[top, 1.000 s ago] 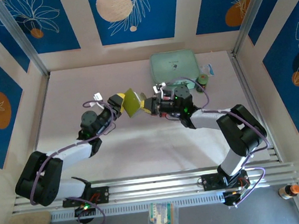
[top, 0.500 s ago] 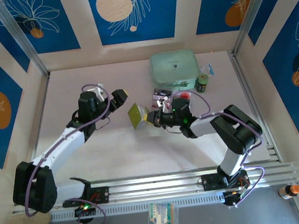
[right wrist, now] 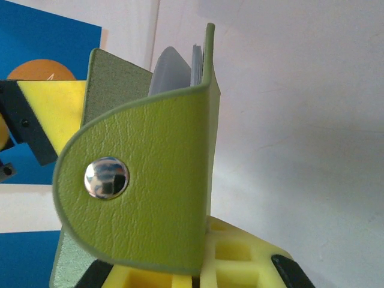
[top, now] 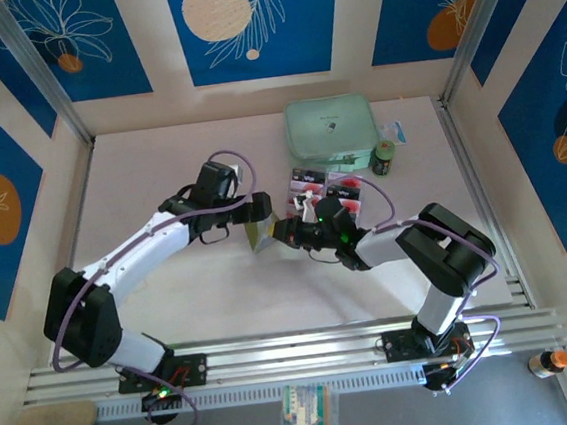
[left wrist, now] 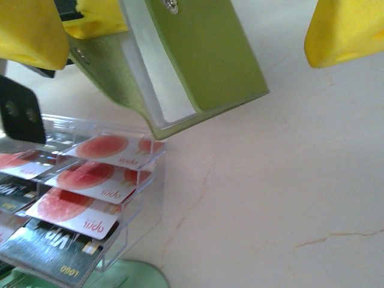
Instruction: Put the credit cards into the card holder
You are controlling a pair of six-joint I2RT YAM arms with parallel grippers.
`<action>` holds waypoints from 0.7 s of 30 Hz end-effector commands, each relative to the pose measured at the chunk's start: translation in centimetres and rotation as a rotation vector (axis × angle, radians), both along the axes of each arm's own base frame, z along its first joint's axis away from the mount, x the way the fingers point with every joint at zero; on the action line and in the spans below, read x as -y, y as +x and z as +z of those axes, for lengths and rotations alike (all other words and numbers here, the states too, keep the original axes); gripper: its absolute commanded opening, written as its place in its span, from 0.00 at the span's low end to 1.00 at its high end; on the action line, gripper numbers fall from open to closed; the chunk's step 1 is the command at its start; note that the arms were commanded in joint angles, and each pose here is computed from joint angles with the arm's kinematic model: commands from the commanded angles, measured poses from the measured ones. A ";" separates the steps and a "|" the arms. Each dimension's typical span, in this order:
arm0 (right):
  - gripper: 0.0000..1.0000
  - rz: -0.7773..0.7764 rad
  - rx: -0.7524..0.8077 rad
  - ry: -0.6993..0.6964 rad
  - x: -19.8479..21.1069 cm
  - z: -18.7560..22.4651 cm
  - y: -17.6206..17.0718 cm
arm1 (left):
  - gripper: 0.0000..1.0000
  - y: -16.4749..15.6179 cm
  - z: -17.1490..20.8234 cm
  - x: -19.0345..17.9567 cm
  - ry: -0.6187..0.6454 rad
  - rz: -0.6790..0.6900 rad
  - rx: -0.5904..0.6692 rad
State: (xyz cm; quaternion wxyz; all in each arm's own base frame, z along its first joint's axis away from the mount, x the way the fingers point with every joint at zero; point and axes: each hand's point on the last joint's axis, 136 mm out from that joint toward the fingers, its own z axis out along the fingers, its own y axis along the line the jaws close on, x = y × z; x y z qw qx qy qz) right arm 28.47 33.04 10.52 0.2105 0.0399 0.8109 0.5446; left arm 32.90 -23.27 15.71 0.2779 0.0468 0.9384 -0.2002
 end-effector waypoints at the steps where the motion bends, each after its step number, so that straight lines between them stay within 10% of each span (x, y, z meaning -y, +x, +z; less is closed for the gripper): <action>1: 0.00 -0.030 0.057 -0.022 0.5 0.6 0.2 | 1.00 -0.2 -0.3 -0.7 0.111 -0.018 0.014; 21: 0.00 -0.028 0.054 -0.028 0.6 0.2 -0.4 | 1.00 -1.3 -3.2 0.4 0.111 -0.074 0.019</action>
